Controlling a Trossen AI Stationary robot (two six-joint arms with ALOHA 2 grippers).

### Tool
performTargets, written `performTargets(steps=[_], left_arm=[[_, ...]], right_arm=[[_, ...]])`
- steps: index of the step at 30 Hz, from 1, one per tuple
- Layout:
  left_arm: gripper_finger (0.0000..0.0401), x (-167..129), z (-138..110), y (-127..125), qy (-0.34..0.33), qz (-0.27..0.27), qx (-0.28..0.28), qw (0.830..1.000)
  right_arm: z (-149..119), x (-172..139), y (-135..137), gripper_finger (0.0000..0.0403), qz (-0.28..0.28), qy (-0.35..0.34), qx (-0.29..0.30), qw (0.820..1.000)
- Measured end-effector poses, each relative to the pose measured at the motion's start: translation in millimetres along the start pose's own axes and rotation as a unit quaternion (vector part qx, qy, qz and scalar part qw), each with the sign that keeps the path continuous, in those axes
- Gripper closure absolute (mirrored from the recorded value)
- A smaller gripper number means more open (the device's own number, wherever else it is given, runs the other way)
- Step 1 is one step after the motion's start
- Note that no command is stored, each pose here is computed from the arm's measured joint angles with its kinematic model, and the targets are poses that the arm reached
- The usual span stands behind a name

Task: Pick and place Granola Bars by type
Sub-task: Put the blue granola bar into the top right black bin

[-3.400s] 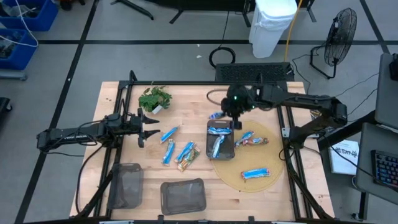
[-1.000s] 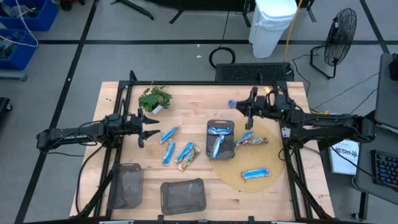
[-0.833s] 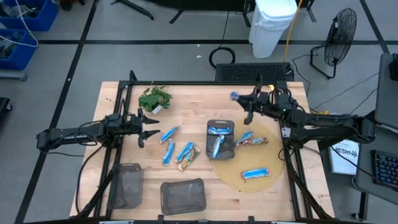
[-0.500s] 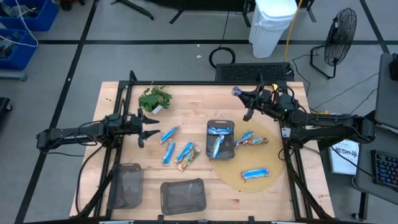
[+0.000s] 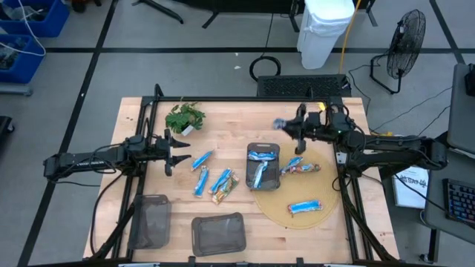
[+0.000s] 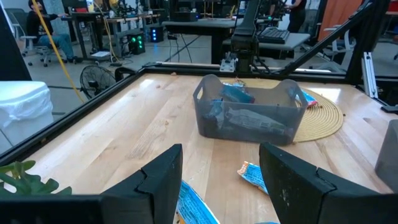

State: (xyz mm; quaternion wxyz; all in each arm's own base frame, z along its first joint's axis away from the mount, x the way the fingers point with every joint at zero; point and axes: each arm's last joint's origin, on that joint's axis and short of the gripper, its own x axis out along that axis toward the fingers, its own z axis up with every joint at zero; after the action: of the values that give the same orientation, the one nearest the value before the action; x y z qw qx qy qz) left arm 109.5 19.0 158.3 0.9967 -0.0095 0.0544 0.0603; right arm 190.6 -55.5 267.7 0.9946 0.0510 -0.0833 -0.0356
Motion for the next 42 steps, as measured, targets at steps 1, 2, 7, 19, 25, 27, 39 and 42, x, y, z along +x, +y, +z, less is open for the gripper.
performTargets(steps=[1, 2, 7, 19, 25, 27, 39, 42], left_arm=[[0.0185, 0.0, -0.1, 0.0, 0.0, 0.0, 0.0, 1.0], [0.0185, 0.0, -0.1, 0.0, 0.0, 0.0, 0.0, 1.0], [0.0185, 0.0, -0.1, 0.0, 0.0, 0.0, 0.0, 1.0], [0.0185, 0.0, -0.1, 0.0, 0.0, 0.0, 0.0, 1.0], [0.0185, 0.0, -0.1, 0.0, 0.0, 0.0, 0.0, 1.0], [0.0185, 0.0, -0.1, 0.1, 0.0, 0.0, 0.0, 1.0], [0.0185, 0.0, 0.0, 0.0, 0.0, 0.0, 0.0, 1.0], [0.0185, 0.0, 0.1, 0.0, 0.0, 0.0, 0.0, 1.0]], right_arm=[[-3.2, 0.7, 1.6, 0.0403, 0.016, 0.016, 0.019, 1.0], [-7.0, 1.5, 3.3, 0.0403, 0.03, 0.034, 0.039, 0.998], [-29.3, 5.0, 14.2, 0.0403, 0.046, 0.128, 0.092, 0.986], [-82.2, 14.2, 41.5, 0.0403, 0.012, 0.29, 0.123, 0.949], [-94.0, 26.3, 52.1, 0.0403, 0.003, 0.365, 0.107, 0.925], [-93.7, 30.3, 54.7, 0.0403, -0.021, 0.409, 0.081, 0.909], [-93.6, 61.5, 63.8, 0.0403, -0.056, 0.501, -0.015, 0.864], [-101.1, 60.9, 63.0, 0.0403, -0.059, 0.524, -0.019, 0.849]])
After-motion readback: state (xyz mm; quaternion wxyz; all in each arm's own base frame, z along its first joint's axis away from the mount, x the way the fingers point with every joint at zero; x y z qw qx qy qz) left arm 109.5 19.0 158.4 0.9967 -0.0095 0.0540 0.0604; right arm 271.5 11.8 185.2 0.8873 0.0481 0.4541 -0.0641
